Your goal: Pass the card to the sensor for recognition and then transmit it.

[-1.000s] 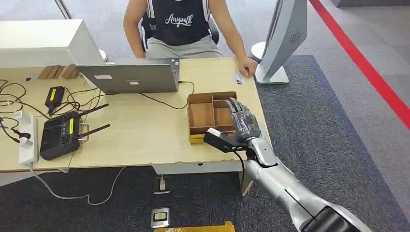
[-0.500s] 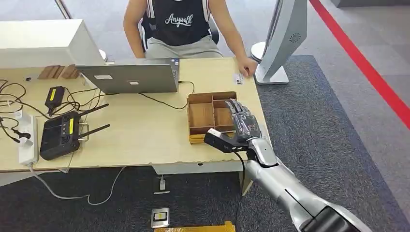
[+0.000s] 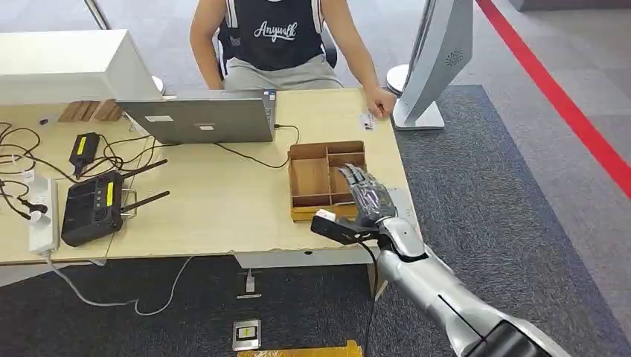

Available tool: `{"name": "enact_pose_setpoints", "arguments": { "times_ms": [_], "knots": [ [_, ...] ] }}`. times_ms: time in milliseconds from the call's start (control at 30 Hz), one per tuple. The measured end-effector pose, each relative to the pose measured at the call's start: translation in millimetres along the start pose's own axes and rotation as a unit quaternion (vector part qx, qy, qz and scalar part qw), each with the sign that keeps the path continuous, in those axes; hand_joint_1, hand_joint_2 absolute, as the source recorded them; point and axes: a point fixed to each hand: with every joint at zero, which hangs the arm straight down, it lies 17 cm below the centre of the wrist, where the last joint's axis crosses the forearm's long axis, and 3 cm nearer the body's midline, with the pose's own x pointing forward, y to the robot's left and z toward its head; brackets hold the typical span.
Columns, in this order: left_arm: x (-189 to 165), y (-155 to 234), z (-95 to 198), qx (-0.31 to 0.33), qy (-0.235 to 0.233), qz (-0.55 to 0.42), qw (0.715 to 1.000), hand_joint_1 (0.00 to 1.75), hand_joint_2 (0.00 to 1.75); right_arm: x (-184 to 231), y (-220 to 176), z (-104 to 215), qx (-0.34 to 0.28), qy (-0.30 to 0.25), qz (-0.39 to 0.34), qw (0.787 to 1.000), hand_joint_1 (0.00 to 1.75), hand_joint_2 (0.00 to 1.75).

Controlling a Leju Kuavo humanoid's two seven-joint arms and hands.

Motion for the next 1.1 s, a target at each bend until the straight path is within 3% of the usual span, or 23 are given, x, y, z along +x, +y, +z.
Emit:
{"name": "enact_pose_setpoints", "arguments": {
  "times_ms": [1100],
  "knots": [
    [-1.4, -0.1, 0.0, 0.000, 0.004, 0.001, 1.000, 0.00, 1.75, -2.4, -0.5, 0.3, -0.004, 0.009, -0.010, 1.000, 0.00, 1.75]
  ]
}}
